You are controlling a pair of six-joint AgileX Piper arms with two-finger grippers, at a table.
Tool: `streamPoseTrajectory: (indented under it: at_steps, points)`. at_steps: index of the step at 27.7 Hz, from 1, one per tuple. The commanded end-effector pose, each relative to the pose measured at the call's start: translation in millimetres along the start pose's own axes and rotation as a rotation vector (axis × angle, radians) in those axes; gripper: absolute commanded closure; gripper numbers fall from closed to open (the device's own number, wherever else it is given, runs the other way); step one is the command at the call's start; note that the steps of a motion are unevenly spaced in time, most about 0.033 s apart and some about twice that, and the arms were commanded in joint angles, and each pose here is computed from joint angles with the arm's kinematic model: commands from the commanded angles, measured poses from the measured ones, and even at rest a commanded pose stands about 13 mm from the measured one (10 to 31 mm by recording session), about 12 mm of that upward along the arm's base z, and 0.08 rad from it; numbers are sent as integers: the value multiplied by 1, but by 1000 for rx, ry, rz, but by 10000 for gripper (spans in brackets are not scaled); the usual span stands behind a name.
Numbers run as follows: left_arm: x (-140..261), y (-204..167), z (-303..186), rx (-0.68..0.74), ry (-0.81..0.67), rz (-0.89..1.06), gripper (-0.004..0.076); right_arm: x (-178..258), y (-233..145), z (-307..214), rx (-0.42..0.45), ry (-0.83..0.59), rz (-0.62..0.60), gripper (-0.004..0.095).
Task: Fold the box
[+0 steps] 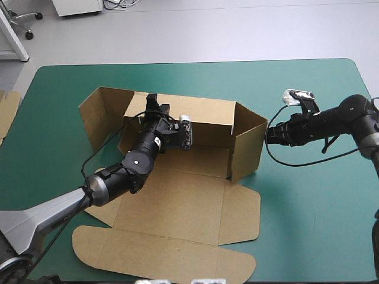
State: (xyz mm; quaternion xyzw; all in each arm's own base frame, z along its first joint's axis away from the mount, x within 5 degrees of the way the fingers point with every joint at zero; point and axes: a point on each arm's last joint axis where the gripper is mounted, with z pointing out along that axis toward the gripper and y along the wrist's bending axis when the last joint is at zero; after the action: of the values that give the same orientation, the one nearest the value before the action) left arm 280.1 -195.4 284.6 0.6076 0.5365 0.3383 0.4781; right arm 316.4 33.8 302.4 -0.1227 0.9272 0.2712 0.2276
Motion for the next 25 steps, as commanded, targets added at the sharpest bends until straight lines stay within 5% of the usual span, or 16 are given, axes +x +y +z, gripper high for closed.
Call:
streamPoseTrajectory:
  at_steps: [1, 8, 25]
  points:
    - [4, 11, -4, -38, 25, -58, 738, -6, 22, -22, -55, -171, -59, 626]
    - [1, 11, -4, -23, -7, -61, 738, -9, 29, -23, -143, -239, -46, 626]
    - [-21, 27, 10, -58, -48, -95, 738, 2, 78, -1, -166, -182, -186, 626]
